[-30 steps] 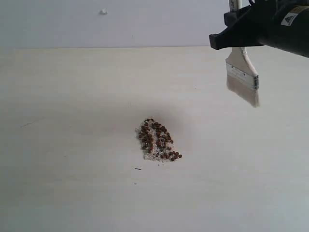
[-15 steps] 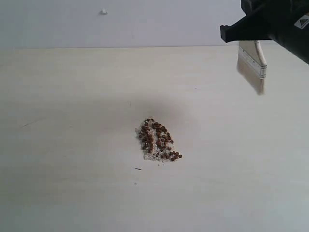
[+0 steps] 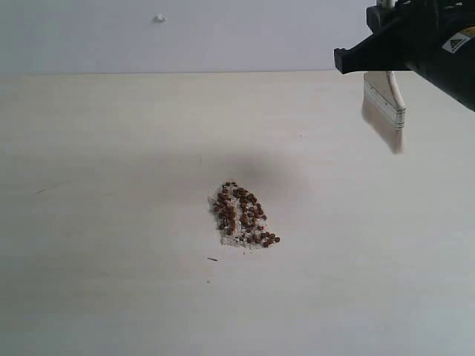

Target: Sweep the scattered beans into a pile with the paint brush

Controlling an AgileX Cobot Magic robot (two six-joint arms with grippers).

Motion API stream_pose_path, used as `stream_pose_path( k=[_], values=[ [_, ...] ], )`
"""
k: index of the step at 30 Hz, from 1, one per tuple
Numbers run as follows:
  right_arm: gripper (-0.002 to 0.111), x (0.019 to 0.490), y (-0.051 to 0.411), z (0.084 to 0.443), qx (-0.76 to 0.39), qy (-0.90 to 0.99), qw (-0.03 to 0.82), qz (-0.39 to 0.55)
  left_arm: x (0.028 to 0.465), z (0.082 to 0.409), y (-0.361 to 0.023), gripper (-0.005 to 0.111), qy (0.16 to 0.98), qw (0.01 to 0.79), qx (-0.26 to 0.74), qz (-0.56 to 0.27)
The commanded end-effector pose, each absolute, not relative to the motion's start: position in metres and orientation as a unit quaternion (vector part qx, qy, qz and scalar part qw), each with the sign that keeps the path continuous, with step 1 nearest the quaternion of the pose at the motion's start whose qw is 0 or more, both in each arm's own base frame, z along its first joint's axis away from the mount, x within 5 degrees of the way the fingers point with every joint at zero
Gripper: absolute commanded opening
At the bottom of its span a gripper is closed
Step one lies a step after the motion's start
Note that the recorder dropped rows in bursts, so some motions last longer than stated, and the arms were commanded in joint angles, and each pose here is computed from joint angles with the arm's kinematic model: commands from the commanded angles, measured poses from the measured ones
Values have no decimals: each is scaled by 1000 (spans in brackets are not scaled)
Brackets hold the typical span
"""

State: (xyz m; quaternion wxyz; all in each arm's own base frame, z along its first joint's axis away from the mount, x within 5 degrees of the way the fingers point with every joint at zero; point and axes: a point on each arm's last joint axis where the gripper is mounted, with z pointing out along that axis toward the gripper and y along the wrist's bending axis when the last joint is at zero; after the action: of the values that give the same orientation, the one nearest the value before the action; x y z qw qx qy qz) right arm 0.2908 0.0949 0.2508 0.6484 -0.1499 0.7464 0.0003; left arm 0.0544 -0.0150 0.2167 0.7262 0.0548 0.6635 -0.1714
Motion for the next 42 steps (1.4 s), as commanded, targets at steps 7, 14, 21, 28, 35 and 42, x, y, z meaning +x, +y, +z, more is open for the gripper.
stream_pose_path(
  k=[7, 14, 21, 28, 35, 42],
  values=[
    [0, 289, 96, 250, -163, 744, 648, -1, 54, 216, -15, 0, 662, 727, 54, -172],
    [0, 288, 98, 247, -178, 752, 634, 0, 54, 216, -15, 0, 662, 727, 54, -172],
    [0, 289, 98, 248, -175, 748, 640, -1, 54, 216, -15, 0, 662, 727, 54, -172],
    [0, 289, 97, 250, -172, 740, 651, -3, 54, 216, -15, 0, 662, 727, 54, -172],
    [0, 293, 98, 239, -142, 759, 635, 15, 54, 216, -15, 0, 662, 727, 54, -172],
    [0, 274, 142, 240, -166, 747, 642, 54, 54, 216, -15, 0, 662, 727, 54, -172]
  ],
)
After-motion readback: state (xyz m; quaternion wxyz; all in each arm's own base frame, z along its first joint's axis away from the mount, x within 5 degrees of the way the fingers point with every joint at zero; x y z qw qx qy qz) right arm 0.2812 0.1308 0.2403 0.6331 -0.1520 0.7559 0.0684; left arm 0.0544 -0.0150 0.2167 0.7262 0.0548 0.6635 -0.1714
